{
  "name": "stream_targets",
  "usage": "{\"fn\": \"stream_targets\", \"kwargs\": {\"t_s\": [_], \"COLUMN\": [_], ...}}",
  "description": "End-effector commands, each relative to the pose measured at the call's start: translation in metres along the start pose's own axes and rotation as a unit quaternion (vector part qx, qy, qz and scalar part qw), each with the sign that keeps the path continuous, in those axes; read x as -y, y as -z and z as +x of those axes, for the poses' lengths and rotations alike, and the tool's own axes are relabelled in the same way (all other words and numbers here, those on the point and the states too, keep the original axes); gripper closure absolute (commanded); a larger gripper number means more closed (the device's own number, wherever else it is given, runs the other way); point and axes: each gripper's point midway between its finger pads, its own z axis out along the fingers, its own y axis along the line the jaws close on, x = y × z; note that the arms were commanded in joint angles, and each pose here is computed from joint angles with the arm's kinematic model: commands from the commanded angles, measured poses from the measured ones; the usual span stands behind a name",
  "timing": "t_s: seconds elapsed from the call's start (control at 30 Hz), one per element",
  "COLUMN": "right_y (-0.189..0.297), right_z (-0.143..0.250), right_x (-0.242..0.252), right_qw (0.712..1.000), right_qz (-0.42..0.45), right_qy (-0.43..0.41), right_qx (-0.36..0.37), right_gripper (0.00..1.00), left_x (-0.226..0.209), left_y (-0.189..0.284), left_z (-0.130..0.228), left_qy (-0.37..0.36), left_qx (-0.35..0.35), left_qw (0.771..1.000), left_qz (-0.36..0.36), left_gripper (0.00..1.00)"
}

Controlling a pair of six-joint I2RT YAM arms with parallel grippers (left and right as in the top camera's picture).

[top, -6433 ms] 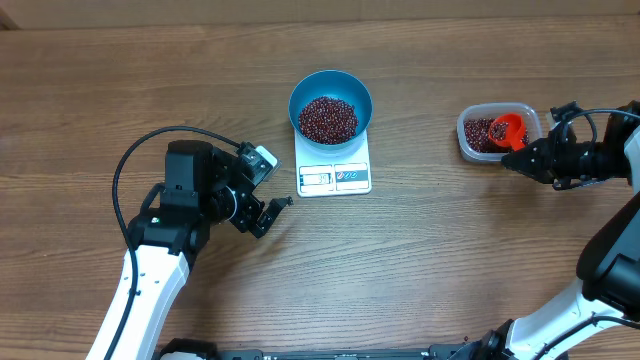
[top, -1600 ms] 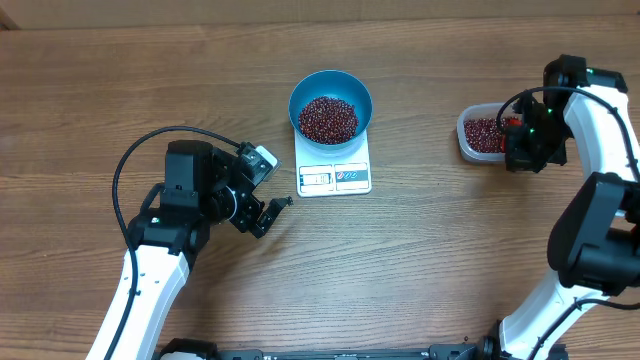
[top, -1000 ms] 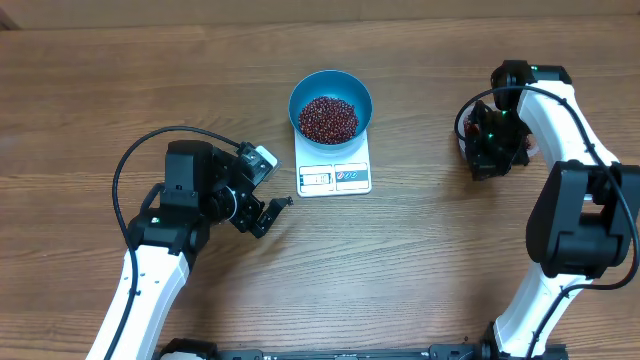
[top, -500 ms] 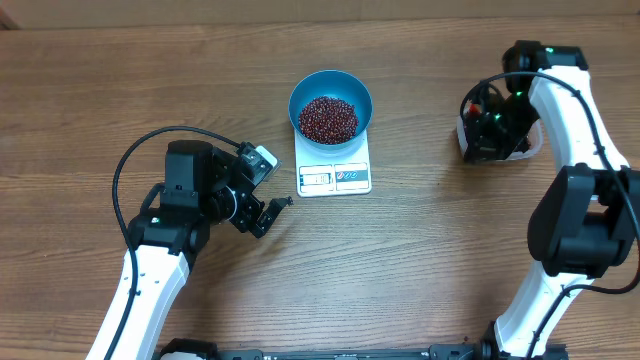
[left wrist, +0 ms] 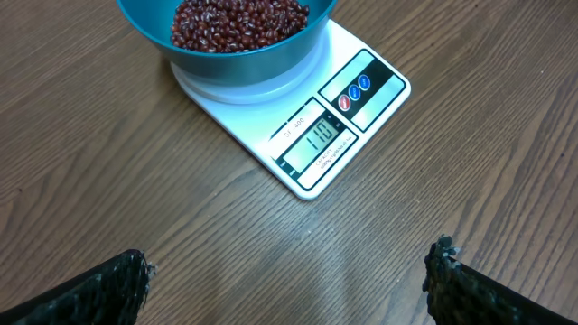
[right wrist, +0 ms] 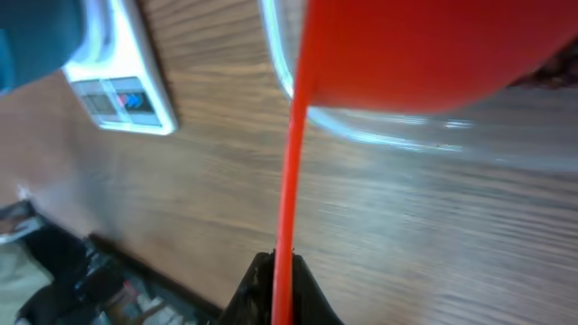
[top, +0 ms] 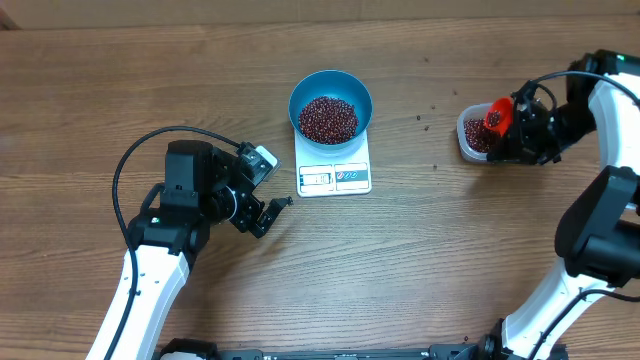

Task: Scoop item into bowl and weigh 150g on scale
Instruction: 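Carry the scoop to the teal bowl and tip beans in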

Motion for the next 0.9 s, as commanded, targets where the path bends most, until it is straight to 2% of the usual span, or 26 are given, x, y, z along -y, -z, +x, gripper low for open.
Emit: {"fn": "stream_targets", "kwargs": {"t_s": [0.0, 0.3, 0.57, 0.87], "right_y": [0.007, 0.011, -0.016, -0.073], "right_z": [-0.006, -0.003, -0.009, -0.037], "right_x": [-0.023, -0.085, -0.161, -0.200], "right_qw": [0.996, 0.985, 0.976, 0.977], "right_qz": [-0.063, -0.119, -0.105, 0.062], "right_qy": [0.058, 0.125, 0.191, 0.197], "right_qx": [0.023, 0.033, 0.018, 0.058], "right_gripper": [0.96, 0.96, 0.96, 0.96], "left_x": [0.000, 0.000, 0.000, 0.000], "left_y": [0.000, 0.000, 0.000, 0.000], "left_z": [-0.001, -0.001, -0.001, -0.001], "left_qy": [0.003, 0.003, 0.003, 0.003], "left_qx": [0.001, 0.001, 0.001, 0.001], "left_qw": [1.000, 1.000, 1.000, 1.000], "left_qz": [-0.001, -0.001, -0.001, -0.001], "left_gripper": [0.00, 0.00, 0.00, 0.00]}}
